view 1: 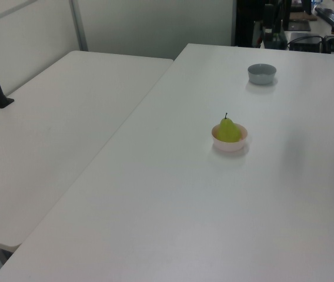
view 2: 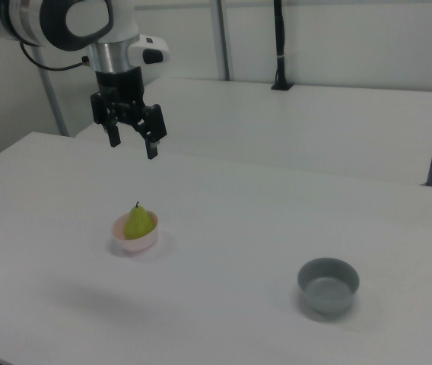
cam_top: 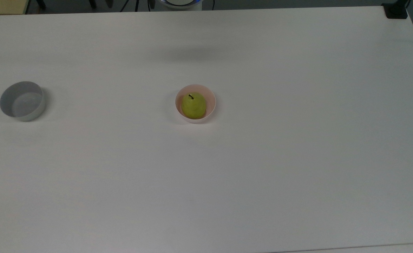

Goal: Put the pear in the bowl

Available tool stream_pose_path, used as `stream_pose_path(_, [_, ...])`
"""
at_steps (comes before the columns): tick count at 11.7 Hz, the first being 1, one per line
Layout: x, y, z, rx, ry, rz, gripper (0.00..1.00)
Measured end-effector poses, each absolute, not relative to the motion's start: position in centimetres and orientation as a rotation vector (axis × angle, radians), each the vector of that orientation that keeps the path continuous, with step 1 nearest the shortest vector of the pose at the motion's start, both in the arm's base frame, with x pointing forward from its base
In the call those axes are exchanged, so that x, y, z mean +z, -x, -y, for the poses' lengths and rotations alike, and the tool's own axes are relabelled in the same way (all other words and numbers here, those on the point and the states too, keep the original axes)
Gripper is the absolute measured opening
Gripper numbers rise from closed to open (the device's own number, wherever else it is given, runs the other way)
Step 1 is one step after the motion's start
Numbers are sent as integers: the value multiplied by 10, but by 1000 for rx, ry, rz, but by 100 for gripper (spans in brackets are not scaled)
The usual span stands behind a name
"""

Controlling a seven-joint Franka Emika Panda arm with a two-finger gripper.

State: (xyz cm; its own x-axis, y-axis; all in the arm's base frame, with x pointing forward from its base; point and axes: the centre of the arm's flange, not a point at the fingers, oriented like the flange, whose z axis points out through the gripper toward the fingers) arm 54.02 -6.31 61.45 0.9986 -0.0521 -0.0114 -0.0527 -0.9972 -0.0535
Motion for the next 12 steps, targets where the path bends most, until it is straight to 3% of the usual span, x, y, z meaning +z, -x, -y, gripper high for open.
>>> stream_pose_path(4, [621,-544,100,-108,3109,10,100])
stream_pose_path(12, [617,-547,94,-103,3109,145,100])
